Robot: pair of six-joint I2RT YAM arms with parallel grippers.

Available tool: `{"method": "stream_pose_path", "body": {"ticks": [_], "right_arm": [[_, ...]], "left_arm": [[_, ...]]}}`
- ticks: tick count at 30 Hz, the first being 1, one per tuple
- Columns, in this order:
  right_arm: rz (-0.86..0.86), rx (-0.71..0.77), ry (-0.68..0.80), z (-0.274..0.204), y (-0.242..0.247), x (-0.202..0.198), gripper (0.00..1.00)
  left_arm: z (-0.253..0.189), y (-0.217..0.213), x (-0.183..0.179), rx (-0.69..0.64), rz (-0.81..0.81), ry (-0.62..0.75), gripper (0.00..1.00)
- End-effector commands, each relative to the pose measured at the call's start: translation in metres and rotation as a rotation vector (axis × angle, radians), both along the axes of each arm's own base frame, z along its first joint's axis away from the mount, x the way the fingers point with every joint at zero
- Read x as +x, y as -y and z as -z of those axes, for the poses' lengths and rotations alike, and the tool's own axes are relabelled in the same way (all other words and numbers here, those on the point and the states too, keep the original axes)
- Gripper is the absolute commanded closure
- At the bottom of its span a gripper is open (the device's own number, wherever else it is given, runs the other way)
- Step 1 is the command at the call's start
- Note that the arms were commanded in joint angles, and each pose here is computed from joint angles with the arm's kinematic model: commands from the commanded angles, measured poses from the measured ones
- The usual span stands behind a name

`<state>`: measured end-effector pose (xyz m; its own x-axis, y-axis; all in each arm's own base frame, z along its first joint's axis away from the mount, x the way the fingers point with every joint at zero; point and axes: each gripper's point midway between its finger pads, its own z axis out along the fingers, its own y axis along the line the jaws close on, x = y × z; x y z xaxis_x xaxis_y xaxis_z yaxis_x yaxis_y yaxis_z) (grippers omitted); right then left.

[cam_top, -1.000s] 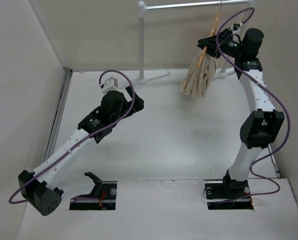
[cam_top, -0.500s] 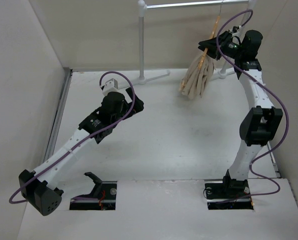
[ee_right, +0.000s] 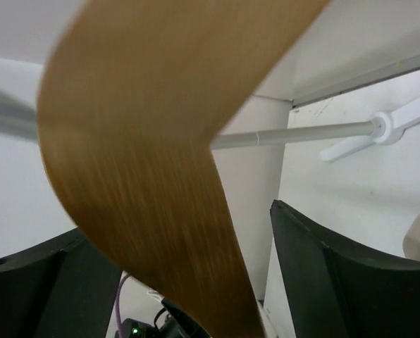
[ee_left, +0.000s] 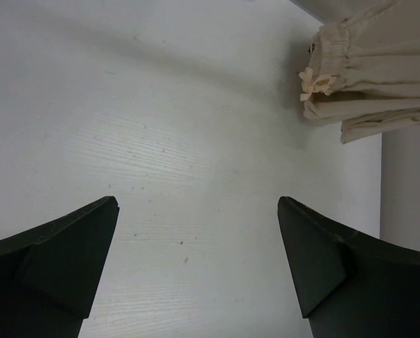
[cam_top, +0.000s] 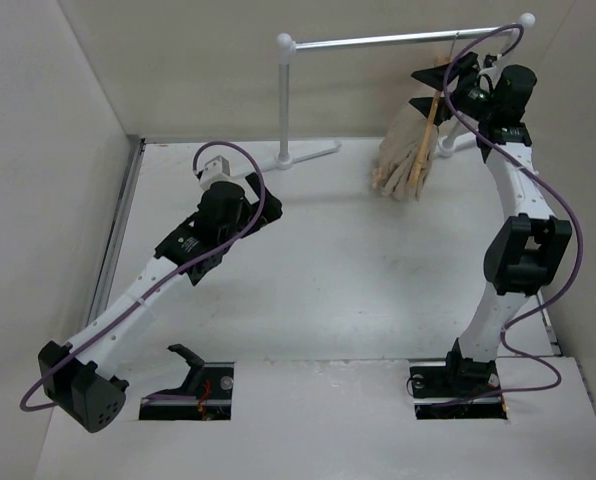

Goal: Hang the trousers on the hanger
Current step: Place the hanger at the clothesline.

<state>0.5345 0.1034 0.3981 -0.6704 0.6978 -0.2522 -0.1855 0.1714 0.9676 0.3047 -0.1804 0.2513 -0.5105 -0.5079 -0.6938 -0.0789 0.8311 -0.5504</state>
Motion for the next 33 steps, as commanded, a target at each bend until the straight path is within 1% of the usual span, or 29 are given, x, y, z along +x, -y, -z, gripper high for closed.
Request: {"method": "stream_pose_path", "body": {"ticks": [1, 4, 6, 10, 13, 16, 17, 19, 22, 25, 29, 30, 31, 33], "right_arm": [[0.07, -0.052, 0.159, -0.049, 0.012, -0.021, 0.13], [0.116, -0.091, 0.152, -0.048, 0.02, -0.025, 0.08], [0.137, -0.124, 0.144, -0.044, 0.023, -0.026, 0.08], [0.155, -0.167, 0.129, -0.041, 0.024, -0.027, 0.11], [0.175, -0.189, 0.115, -0.042, 0.026, -0.027, 0.12], [0.199, -0.204, 0.075, -0.038, 0.03, -0.02, 0.15], [0.217, -0.212, 0.058, -0.036, 0.033, -0.017, 0.17], [0.256, -0.233, 0.041, -0.036, 0.039, -0.009, 0.28], [0.268, -0.263, 0.024, -0.036, 0.034, 0.004, 0.49], [0.284, -0.285, -0.017, -0.026, 0.033, 0.017, 0.59], [0.337, -0.306, -0.053, -0.014, 0.038, 0.031, 0.6], [0.344, -0.306, -0.059, -0.011, 0.037, 0.036, 0.59], [0.35, -0.303, -0.058, -0.011, 0.036, 0.04, 0.57], [0.362, -0.292, -0.056, -0.011, 0.034, 0.05, 0.48]], "left_arm": [[-0.006, -0.005, 0.003, -0.026, -0.012, 0.021, 0.0], [-0.007, -0.008, 0.006, -0.036, -0.015, 0.021, 0.0], [-0.008, -0.01, 0.01, -0.043, -0.017, 0.018, 0.0], [-0.013, -0.009, 0.019, -0.057, -0.01, 0.024, 0.0], [-0.018, -0.005, 0.023, -0.064, 0.0, 0.035, 0.0], [-0.022, 0.0, 0.03, -0.067, 0.012, 0.044, 0.0], [-0.022, 0.003, 0.034, -0.066, 0.017, 0.043, 0.0], [-0.026, 0.006, 0.042, -0.061, 0.027, 0.05, 0.0], [-0.032, 0.013, 0.054, -0.061, 0.033, 0.062, 0.0], [-0.035, 0.016, 0.061, -0.056, 0.037, 0.067, 0.0], [-0.034, 0.016, 0.068, -0.048, 0.032, 0.064, 0.0], [-0.035, 0.015, 0.07, -0.047, 0.029, 0.065, 0.0], [-0.034, 0.015, 0.072, -0.046, 0.026, 0.064, 0.0], [-0.034, 0.012, 0.074, -0.044, 0.018, 0.06, 0.0]]}}
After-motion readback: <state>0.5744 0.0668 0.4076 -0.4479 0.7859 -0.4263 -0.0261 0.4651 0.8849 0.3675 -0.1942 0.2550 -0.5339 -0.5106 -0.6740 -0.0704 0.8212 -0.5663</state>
